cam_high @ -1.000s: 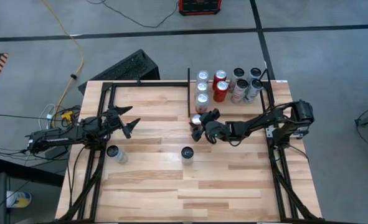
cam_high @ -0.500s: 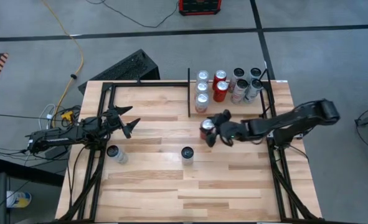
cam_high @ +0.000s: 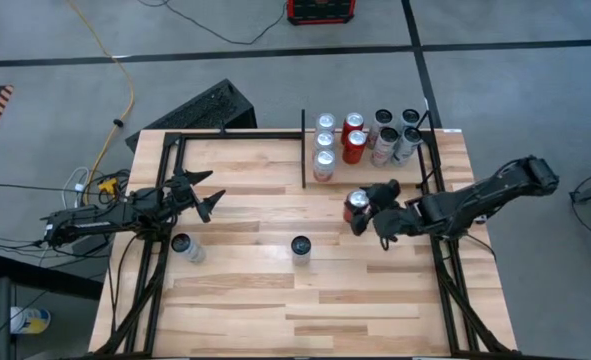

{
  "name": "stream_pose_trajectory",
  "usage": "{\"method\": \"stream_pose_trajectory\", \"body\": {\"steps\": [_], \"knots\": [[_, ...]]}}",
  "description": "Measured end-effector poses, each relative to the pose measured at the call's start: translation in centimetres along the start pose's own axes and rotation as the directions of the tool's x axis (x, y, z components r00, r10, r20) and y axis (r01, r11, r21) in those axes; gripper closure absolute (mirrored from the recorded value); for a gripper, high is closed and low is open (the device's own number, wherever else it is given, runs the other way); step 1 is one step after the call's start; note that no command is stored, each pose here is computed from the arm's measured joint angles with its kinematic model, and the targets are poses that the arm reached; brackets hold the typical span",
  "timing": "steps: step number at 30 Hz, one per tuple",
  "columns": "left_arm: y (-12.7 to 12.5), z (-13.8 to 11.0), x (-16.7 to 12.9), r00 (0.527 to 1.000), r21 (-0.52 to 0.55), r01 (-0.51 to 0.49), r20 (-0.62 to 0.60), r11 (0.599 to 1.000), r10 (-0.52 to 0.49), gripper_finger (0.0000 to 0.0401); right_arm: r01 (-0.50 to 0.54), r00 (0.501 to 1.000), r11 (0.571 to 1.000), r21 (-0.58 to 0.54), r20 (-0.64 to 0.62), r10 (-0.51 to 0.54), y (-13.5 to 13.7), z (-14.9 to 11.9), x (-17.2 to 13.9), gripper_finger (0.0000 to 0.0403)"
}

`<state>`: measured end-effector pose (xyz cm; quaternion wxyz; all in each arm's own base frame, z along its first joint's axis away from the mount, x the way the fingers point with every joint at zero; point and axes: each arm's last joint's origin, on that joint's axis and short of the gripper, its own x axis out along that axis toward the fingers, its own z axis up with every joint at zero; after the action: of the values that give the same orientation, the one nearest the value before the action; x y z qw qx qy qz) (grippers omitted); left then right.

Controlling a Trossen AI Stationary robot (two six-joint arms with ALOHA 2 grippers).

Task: Place canned beverage on shelf
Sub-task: Put the red soda can on the shelf

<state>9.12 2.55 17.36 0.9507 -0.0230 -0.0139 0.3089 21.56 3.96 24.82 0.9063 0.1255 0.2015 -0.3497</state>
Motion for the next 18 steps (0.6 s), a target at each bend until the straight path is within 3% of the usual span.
{"method": "stream_pose_trajectory", "body": {"steps": [8,12,18], "knots": [[0.0,0.0,0.0,1.0,0.0,0.0,0.0,1.0,0.0,0.004,0.185,0.979,0.98,0.075,0.07,-0.19,0.1,-1.0,1.7,0.0066],[0.0,0.0,0.0,1.0,0.0,0.0,0.0,1.0,0.0,0.004,0.192,0.981,0.981,0.023,0.015,-0.193,0.3,-1.6,2.7,0.0072],[0.0,0.0,0.0,1.0,0.0,0.0,0.0,1.0,0.0,0.004,0.112,0.993,0.994,0.007,-0.048,-0.111,1.6,-2.9,3.0,0.0074]]}}
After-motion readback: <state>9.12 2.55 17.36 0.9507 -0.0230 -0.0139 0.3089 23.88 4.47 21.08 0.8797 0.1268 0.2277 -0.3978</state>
